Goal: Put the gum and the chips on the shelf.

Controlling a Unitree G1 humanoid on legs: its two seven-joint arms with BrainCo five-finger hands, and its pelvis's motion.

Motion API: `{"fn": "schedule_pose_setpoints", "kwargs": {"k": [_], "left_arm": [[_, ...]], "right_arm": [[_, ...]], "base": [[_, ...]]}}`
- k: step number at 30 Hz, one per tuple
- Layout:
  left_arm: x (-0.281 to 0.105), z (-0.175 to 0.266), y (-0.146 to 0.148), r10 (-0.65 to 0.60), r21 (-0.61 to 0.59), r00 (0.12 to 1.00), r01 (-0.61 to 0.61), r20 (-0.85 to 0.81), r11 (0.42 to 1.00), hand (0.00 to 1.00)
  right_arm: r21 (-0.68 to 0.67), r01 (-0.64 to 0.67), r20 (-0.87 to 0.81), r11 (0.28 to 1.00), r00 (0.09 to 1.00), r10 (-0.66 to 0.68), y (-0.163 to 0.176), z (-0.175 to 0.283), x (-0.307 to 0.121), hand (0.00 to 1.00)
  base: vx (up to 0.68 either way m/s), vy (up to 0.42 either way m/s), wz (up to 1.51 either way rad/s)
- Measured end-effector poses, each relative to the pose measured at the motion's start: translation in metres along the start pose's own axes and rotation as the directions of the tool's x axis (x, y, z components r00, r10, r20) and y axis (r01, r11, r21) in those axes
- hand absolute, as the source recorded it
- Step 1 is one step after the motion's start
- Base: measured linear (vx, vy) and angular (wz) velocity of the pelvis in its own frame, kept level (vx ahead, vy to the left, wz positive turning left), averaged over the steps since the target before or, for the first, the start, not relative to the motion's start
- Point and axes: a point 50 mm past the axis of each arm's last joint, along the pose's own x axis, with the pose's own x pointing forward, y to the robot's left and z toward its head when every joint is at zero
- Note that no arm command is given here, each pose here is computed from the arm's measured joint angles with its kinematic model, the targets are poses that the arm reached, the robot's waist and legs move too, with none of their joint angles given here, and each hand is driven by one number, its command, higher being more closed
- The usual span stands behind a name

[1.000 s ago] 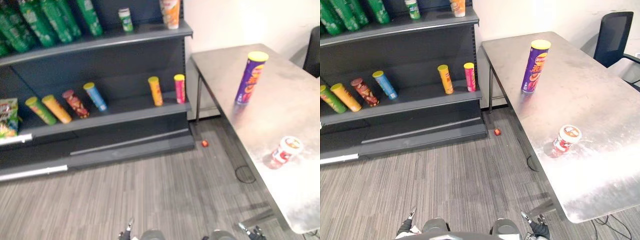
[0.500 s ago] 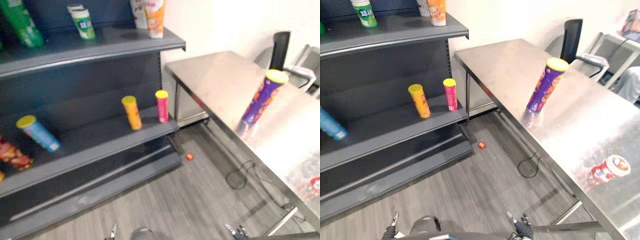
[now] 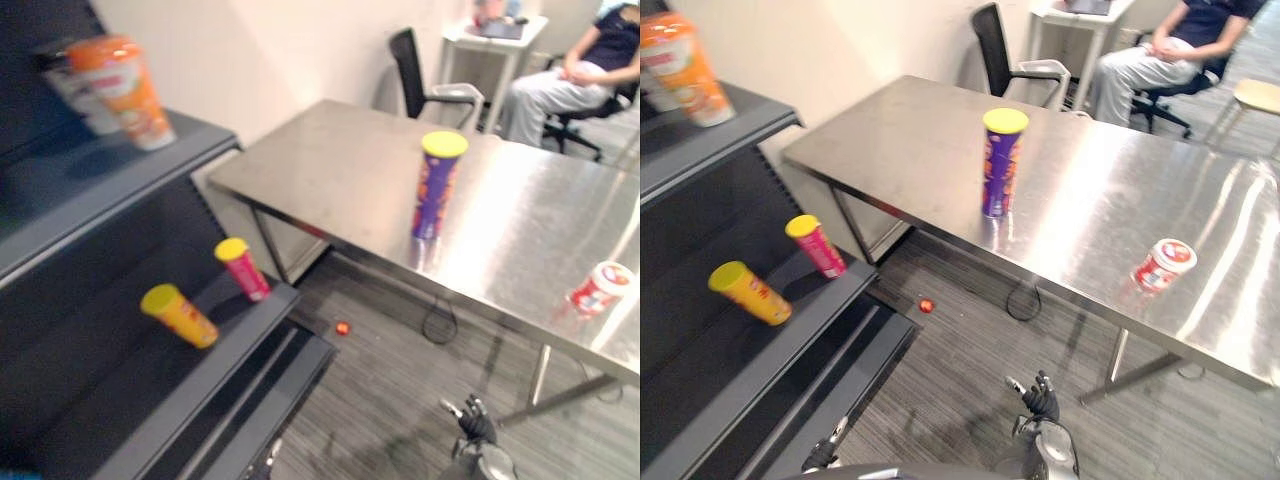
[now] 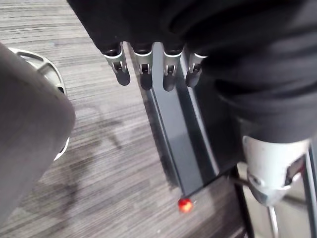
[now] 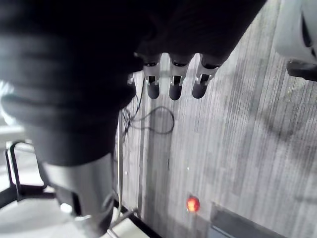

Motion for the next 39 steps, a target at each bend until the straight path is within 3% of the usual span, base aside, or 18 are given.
{"fn": "schedule_pose_setpoints", "kwargs": {"k": [3, 8, 19, 33, 39], "left_arm": [[0.003, 0.009, 0.004, 0.008, 0.026, 1.000, -0.008, 0.016, 1.000, 0.00], [0.001, -0.001, -0.004, -0.014, 0.021, 1.000, 0.014, -0.016, 1.000, 0.00], [0.002, 0.008, 0.004, 0.005, 0.044, 1.000, -0.006, 0.017, 0.999, 0.00], [0.002, 0.013, 0.004, 0.002, -0.079, 0.999, 0.001, 0.041, 0.997, 0.00], [0.003, 0.017, 0.030, 0.096, -0.079, 0.994, -0.092, 0.051, 0.993, 0.00]], "right_arm": [[0.011, -0.006, -0.025, 1.000, 1.000, 0.006, 0.004, -0.010, -0.005, 0.00], [0.002, 0.080, -0.070, 0.997, 0.994, -0.080, -0.026, -0.021, -0.009, 0.00], [0.092, 0.136, -0.103, 0.986, 0.987, -0.126, -0.032, -0.030, -0.014, 0.00], [0.100, 0.251, -0.176, 0.963, 0.957, -0.231, -0.064, -0.043, -0.021, 0.00], [0.140, 0.220, -0.234, 0.966, 0.955, -0.183, -0.039, -0.063, -0.032, 0.00]], "base": [[0.07, -0.231, -0.69], [0.04, -0.070, -0.07], [0.02, 0.057, -0.32], [0.22, 0.126, -0.62], [0.15, 0.132, -0.36]]}}
